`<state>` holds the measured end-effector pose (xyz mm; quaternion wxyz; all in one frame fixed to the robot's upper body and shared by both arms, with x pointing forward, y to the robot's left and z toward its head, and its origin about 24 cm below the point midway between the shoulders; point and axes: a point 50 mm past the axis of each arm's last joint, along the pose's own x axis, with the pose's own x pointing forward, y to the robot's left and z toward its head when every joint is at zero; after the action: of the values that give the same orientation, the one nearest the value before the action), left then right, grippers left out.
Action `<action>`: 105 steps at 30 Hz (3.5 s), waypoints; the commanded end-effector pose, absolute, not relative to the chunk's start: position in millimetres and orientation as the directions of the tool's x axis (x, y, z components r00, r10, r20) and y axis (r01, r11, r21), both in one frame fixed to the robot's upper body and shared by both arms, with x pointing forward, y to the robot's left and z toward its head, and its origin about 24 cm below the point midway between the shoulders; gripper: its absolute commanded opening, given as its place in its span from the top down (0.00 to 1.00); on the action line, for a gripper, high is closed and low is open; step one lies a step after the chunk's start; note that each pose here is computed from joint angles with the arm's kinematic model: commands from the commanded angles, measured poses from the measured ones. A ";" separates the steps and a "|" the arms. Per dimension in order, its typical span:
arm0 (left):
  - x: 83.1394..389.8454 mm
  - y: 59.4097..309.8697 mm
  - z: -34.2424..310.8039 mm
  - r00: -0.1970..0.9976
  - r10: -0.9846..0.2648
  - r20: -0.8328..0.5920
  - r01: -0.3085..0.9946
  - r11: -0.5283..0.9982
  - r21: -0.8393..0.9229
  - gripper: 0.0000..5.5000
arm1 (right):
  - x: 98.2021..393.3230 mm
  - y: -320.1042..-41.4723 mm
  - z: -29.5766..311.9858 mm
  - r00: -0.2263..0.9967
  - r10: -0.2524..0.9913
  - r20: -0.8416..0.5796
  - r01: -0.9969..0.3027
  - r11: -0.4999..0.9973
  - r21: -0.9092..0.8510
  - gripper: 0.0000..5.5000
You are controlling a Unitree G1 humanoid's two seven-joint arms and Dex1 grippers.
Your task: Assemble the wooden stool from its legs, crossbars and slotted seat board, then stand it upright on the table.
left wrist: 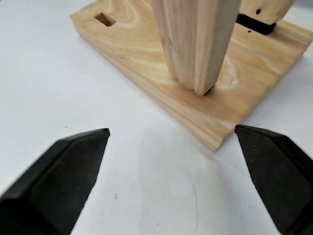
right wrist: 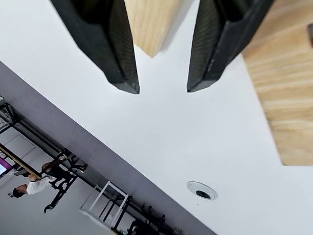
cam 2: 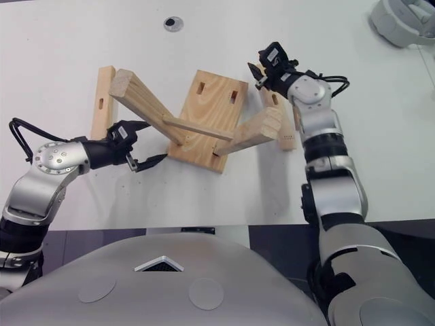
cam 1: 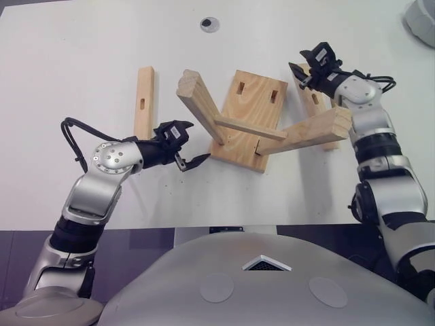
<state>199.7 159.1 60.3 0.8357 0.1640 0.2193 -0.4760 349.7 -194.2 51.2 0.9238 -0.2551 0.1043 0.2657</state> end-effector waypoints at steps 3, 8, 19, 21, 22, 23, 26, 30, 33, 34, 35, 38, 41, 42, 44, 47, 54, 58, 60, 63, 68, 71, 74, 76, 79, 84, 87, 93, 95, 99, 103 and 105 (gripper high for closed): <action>195.7 151.0 51.2 0.356 -0.741 -0.570 0.902 0.431 0.004 0.14 | 371.3 -176.7 48.0 0.807 0.386 -0.446 -0.579 0.664 -0.473 0.67; 202.5 155.3 44.0 0.374 -0.687 -0.623 0.897 0.440 0.053 0.14 | 357.0 -182.1 28.1 0.641 0.465 -0.611 -0.742 0.579 -0.338 0.67; 261.1 171.0 36.8 0.639 -0.536 -0.552 0.739 0.627 0.247 0.14 | 335.9 -216.2 43.4 0.375 0.682 -0.628 -0.907 0.410 -0.096 0.67; 278.0 168.6 40.6 0.680 -0.535 -0.502 0.707 0.661 0.252 0.14 | 322.5 -214.0 35.9 0.285 0.729 -0.622 -0.940 0.340 -0.033 0.67; 286.4 167.0 41.6 0.690 -0.539 -0.482 0.698 0.670 0.251 0.14 | 314.4 -213.5 33.6 0.246 0.748 -0.616 -0.952 0.306 -0.008 0.67; 293.9 165.6 41.9 0.696 -0.545 -0.467 0.695 0.676 0.247 0.14 | 306.1 -213.0 33.1 0.213 0.761 -0.613 -0.961 0.275 0.008 0.67; 307.0 162.7 38.7 0.696 -0.570 -0.437 0.697 0.683 0.219 0.14 | 285.8 -211.3 40.1 0.149 0.775 -0.615 -0.977 0.211 0.028 0.67; 320.9 166.9 38.9 0.713 -0.596 -0.370 0.686 0.704 0.187 0.14 | 262.3 -218.1 60.8 0.172 0.766 -0.619 -0.978 0.210 -0.012 0.67; 325.2 203.3 50.3 0.787 -0.525 -0.324 0.606 0.756 0.246 0.14 | 278.1 -242.9 95.2 0.401 0.740 -0.540 -0.909 0.393 -0.136 0.67; 322.5 216.4 55.7 0.806 -0.504 -0.310 0.584 0.763 0.278 0.14 | 285.9 -249.5 106.2 0.475 0.730 -0.491 -0.874 0.455 -0.169 0.67; 317.5 226.0 60.4 0.815 -0.496 -0.301 0.575 0.760 0.304 0.14 | 292.6 -252.5 113.4 0.528 0.724 -0.445 -0.845 0.501 -0.187 0.67; 296.1 233.3 65.4 0.775 -0.542 -0.324 0.630 0.703 0.330 0.14 | 310.9 -246.4 111.8 0.613 0.701 -0.364 -0.787 0.583 -0.203 0.67; 264.0 221.4 64.3 0.638 -0.637 -0.433 0.769 0.561 0.308 0.14 | 323.4 -228.5 78.0 0.627 0.646 -0.435 -0.775 0.573 -0.266 0.67; 254.3 218.9 63.7 0.581 -0.653 -0.485 0.811 0.509 0.287 0.14 | 324.6 -223.8 68.7 0.620 0.635 -0.460 -0.781 0.558 -0.282 0.67; 239.3 217.0 62.8 0.483 -0.650 -0.587 0.873 0.411 0.264 0.14 | 325.6 -217.3 51.8 0.596 0.612 -0.520 -0.799 0.519 -0.305 0.67; 230.1 207.4 62.0 0.402 -0.639 -0.656 0.913 0.329 0.239 0.14 | 320.8 -209.9 32.8 0.532 0.608 -0.590 -0.844 0.437 -0.311 0.67; 276.8 167.2 39.8 0.528 -0.628 -0.572 0.847 0.437 0.302 0.14 | 298.6 -203.9 27.8 0.351 0.687 -0.636 -0.936 0.272 -0.224 0.67; 300.8 162.2 33.0 0.597 -0.594 -0.539 0.801 0.480 0.358 0.14 | 284.6 -200.3 31.5 0.334 0.718 -0.611 -0.942 0.272 -0.195 0.67; 313.2 156.8 30.9 0.625 -0.590 -0.510 0.779 0.517 0.356 0.14 | 275.3 -194.4 30.9 0.334 0.738 -0.587 -0.942 0.288 -0.173 0.67; 321.2 151.7 25.7 0.635 -0.594 -0.494 0.771 0.533 0.350 0.14 | 262.1 -181.8 30.7 0.317 0.758 -0.570 -0.947 0.281 -0.154 0.67; 324.2 157.6 24.3 0.655 -0.590 -0.472 0.754 0.550 0.359 0.14 | 267.6 -174.5 37.3 0.422 0.732 -0.535 -0.906 0.367 -0.212 0.67; 320.5 177.8 34.5 0.695 -0.555 -0.457 0.719 0.560 0.412 0.14 | 271.1 -190.3 51.8 0.582 0.661 -0.473 -0.810 0.518 -0.273 0.67; 304.2 199.4 43.9 0.709 -0.526 -0.470 0.705 0.553 0.444 0.14 | 269.6 -203.8 61.6 0.679 0.584 -0.445 -0.729 0.610 -0.311 0.67; 285.1 206.4 44.8 0.678 -0.526 -0.514 0.735 0.516 0.440 0.14 | 266.5 -201.3 60.5 0.675 0.582 -0.453 -0.730 0.614 -0.299 0.67; 258.3 201.3 41.9 0.593 -0.540 -0.597 0.805 0.421 0.419 0.14 | 265.9 -197.9 56.5 0.670 0.577 -0.467 -0.734 0.609 -0.301 0.67; 237.1 189.0 36.9 0.494 -0.494 -0.716 0.869 0.256 0.423 0.14 | 281.2 -218.4 86.1 0.823 0.481 -0.302 -0.560 0.774 -0.295 0.67; 229.7 176.9 38.1 0.461 -0.509 -0.727 0.886 0.214 0.412 0.14 | 279.2 -239.4 95.1 0.876 0.379 -0.297 -0.468 0.815 -0.341 0.67; 216.0 148.0 45.5 0.418 -0.591 -0.690 0.905 0.207 0.372 0.14 | 269.1 -276.4 84.6 0.917 0.151 -0.369 -0.265 0.922 -0.282 0.67; 215.6 144.6 47.7 0.429 -0.593 -0.681 0.899 0.213 0.382 0.14 | 264.2 -277.3 70.7 0.894 0.136 -0.427 -0.252 0.941 -0.228 0.67; 222.1 142.9 53.7 0.463 -0.593 -0.659 0.882 0.231 0.411 0.14 | 258.5 -281.3 50.5 0.865 0.098 -0.492 -0.197 0.969 -0.152 0.67; 229.5 146.7 65.7 0.527 -0.590 -0.611 0.844 0.279 0.458 0.14 | 253.8 -285.9 35.6 0.829 0.087 -0.553 -0.166 0.982 -0.094 0.67; 237.7 151.3 81.0 0.601 -0.589 -0.541 0.793 0.357 0.493 0.14 | 253.2 -283.8 30.3 0.820 0.105 -0.562 -0.162 0.985 -0.052 0.63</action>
<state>226.8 147.6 60.3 0.7834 0.3793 0.1729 -0.4610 253.9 -284.3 35.3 0.9536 -0.0740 0.2831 0.0703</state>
